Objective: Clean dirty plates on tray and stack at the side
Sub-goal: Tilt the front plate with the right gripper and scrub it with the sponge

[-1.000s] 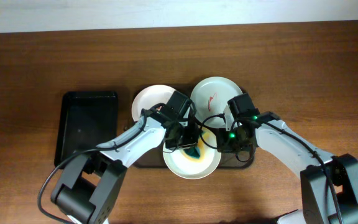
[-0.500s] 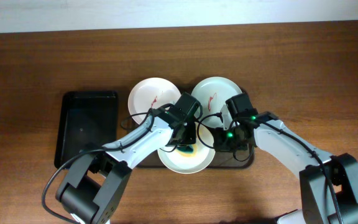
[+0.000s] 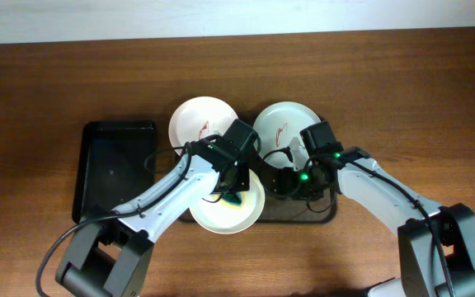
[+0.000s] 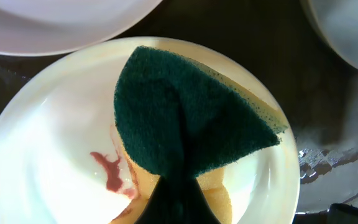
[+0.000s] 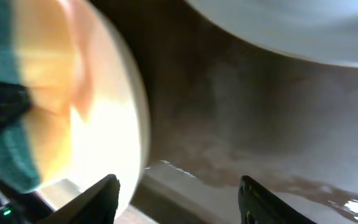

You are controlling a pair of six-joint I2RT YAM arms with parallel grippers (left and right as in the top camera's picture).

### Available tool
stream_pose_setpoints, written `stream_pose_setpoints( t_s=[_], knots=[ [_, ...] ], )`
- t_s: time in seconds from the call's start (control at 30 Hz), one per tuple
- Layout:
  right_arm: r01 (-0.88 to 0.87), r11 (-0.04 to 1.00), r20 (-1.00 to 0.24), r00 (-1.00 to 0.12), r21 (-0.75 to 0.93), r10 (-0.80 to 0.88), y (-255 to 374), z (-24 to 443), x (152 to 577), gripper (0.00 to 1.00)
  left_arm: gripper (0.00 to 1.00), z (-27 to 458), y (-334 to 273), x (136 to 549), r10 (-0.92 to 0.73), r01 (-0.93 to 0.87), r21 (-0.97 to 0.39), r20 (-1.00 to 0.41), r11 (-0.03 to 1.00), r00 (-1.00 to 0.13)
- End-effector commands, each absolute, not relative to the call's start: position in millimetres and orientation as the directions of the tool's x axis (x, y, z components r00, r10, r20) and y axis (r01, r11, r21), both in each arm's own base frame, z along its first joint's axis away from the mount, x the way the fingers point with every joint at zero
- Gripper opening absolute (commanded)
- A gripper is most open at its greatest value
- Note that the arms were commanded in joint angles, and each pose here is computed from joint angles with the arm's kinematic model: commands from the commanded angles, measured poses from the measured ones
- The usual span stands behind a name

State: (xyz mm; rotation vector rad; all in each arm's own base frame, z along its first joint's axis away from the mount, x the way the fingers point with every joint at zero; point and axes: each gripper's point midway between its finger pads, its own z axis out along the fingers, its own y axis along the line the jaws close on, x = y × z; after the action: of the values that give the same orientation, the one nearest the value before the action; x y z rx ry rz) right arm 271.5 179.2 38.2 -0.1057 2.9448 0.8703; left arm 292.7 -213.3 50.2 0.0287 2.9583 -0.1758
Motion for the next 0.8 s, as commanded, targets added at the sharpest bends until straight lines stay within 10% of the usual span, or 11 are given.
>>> stream_pose_setpoints(
  t_s=[0.0, 0.37, 0.5, 0.77],
  knots=[
    [-0.097, 0.804, -0.080, -0.995, 0.587, -0.062, 188, 43, 269, 0.60, 0.00, 46, -207, 283, 0.022, 0.040, -0.110, -0.159, 0.993, -0.987],
    [-0.071, 0.859, -0.041, -0.997, 0.507, -0.059, 205, 27, 254, 0.48, 0.00, 31, -200, 274, 0.006, 0.020, -0.097, -0.137, 0.995, -0.991],
    [0.003, 0.891, 0.004, -1.000, 0.455, 0.001, 200, 10, 254, 0.22, 0.00, 31, -200, 274, 0.006, 0.020, -0.098, -0.137, 0.995, -0.991],
    [0.034, 0.917, 0.022, -0.999, 0.397, 0.028, 190, 0, 253, 0.04, 0.00, 32, -179, 286, -0.007, -0.007, 0.003, -0.200, 1.000, -0.980]
  ],
)
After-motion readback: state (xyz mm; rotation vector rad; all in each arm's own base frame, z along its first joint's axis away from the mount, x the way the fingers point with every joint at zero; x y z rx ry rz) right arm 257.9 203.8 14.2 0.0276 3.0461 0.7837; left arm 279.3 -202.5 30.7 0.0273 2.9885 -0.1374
